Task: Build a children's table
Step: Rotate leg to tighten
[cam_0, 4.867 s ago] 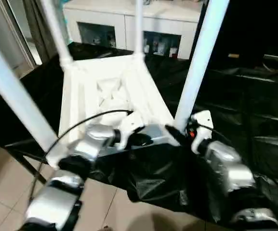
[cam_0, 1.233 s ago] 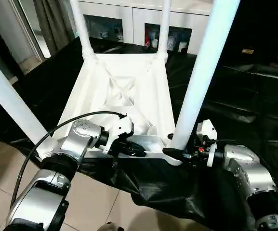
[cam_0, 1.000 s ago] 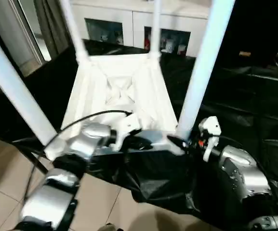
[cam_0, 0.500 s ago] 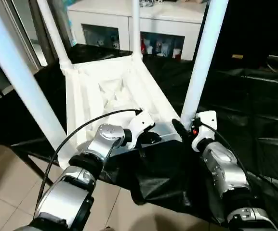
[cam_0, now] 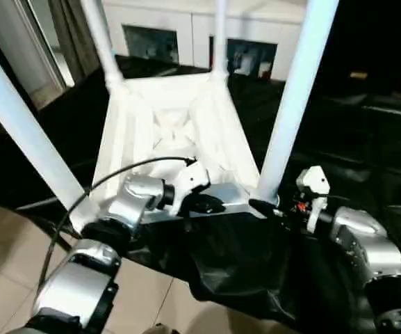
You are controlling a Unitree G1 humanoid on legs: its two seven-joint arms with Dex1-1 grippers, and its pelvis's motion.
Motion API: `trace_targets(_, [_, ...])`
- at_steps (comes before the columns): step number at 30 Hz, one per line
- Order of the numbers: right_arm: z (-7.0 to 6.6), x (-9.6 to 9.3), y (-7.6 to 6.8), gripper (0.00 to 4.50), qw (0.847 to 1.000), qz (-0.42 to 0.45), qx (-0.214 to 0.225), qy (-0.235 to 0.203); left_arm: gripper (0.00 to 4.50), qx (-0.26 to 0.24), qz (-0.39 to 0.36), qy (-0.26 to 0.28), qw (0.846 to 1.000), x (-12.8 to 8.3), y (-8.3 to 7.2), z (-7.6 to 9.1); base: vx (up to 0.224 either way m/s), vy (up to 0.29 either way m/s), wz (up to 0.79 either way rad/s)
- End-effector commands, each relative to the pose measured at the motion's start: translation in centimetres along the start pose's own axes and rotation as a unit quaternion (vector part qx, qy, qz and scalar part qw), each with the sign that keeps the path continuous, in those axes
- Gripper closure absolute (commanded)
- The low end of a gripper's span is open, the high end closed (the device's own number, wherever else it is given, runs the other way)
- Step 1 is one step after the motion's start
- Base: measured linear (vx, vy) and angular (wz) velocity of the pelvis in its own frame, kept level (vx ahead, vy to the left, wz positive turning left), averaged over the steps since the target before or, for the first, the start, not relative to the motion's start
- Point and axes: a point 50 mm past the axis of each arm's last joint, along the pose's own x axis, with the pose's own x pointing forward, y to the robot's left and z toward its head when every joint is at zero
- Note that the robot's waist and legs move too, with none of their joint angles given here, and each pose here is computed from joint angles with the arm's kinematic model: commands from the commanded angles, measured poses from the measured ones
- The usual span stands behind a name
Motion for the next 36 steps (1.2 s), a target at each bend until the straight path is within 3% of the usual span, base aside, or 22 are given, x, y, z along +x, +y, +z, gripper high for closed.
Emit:
trace_targets(1, [0.0,0.6,0.9,0.92,0.998,0.059,-0.007,0.014,4.50,-0.003,-0.040,0.006,0.999,0.3,-0.9,-0.7,0.000,0.000,0.00])
trace_targets(7, [0.4,0.5,0.9,1.15,0.996,0.086,0.006,0.003,4.50,-0.006,-0.057,0.009,0.998,-0.7,-1.0,-1.0,0.000,0.000,0.00])
trace_targets(14, [0.1,0.7,1.3,1.84,0.995,0.104,0.012,0.005,4.50,-0.006,-0.063,0.007,0.998,-0.8,-1.1,-1.1,0.000,0.000,0.00])
trace_targets(22, [-0.8,1.2,2.4,1.98,0.995,0.097,0.031,0.008,4.50,-0.009,-0.015,0.009,1.000,-0.4,-0.7,-1.1,0.000,0.000,0.00])
trace_targets(26, [-1.9,1.9,2.6,1.99,0.998,0.036,0.046,0.011,4.50,-0.017,0.032,0.003,0.999,0.3,-0.1,-0.7,0.000,0.000,0.00])
trace_targets(28, [-3.0,2.9,2.5,1.99,0.997,-0.049,0.065,0.015,4.50,-0.022,0.068,-0.009,0.997,1.3,0.3,0.0,0.000,0.000,0.00])
trace_targets(33, [-4.2,4.5,2.1,1.99,0.974,-0.181,0.136,0.020,4.50,-0.024,0.104,-0.018,0.994,2.9,0.5,1.0,0.000,0.000,0.00])
trace_targets(36, [-4.6,5.4,2.2,1.99,0.963,-0.222,0.154,0.026,4.50,-0.026,0.112,-0.021,0.993,3.7,0.5,1.6,0.000,0.000,0.00])
